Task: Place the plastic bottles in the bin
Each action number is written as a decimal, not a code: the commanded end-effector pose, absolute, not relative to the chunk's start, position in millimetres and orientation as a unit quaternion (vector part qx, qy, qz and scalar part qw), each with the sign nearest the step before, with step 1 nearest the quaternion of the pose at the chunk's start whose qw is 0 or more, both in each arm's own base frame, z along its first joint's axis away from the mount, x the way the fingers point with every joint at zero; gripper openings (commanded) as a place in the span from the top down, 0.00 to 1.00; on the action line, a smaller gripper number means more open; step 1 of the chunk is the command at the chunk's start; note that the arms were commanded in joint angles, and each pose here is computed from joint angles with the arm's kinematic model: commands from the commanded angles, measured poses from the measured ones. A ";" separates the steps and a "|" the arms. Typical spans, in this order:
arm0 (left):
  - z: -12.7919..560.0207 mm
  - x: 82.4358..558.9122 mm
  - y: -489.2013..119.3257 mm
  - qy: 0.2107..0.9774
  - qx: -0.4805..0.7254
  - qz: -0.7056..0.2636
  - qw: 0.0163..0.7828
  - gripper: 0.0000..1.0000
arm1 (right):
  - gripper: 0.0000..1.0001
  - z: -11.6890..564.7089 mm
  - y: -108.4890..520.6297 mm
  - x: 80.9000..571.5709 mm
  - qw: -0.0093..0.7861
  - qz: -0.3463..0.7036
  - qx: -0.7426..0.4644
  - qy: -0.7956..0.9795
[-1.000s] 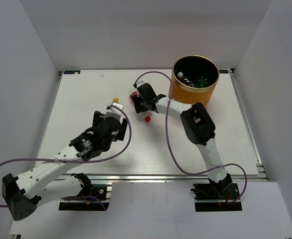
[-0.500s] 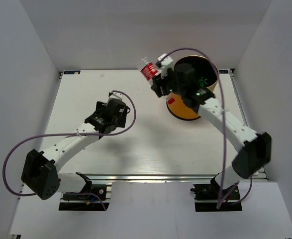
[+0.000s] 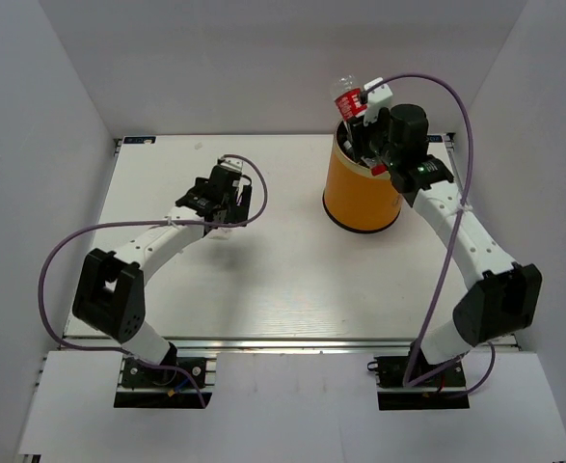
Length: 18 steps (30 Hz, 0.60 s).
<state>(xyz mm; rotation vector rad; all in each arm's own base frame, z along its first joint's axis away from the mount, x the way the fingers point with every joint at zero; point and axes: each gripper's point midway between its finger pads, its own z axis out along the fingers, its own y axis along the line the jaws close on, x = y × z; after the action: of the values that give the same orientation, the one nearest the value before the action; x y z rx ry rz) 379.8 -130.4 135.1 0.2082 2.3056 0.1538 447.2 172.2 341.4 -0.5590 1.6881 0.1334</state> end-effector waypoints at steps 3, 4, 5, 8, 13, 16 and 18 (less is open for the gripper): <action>134.8 400.0 -122.0 0.913 0.085 0.046 0.397 0.00 | 0.98 345.9 146.7 488.3 0.650 0.023 -0.237 0.722; 132.4 405.7 -118.3 0.913 0.079 0.048 0.396 0.00 | 0.86 338.5 151.2 490.6 0.644 0.034 -0.250 0.722; 128.2 406.5 -117.2 0.916 0.079 0.045 0.391 0.00 | 0.78 335.5 144.9 494.0 0.642 0.031 -0.250 0.724; 117.9 410.4 -113.3 0.920 0.075 0.042 0.381 0.00 | 0.61 321.6 140.6 499.8 0.634 0.033 -0.257 0.729; 115.7 422.2 -112.6 0.921 0.075 0.038 0.381 0.00 | 0.16 320.5 133.1 490.9 0.635 0.043 -0.264 0.725; 108.6 424.5 -115.2 0.923 0.083 0.036 0.373 0.00 | 0.16 324.2 129.9 484.8 0.638 0.045 -0.266 0.721; 103.7 424.0 -117.3 0.926 0.086 0.031 0.367 0.00 | 0.16 326.9 127.9 484.1 0.637 0.050 -0.266 0.722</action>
<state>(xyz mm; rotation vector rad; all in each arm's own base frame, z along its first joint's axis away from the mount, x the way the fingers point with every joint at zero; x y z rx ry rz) 413.5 -110.4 91.7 0.2095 2.4129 0.1278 490.1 126.3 294.9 -0.5884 1.7420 0.1014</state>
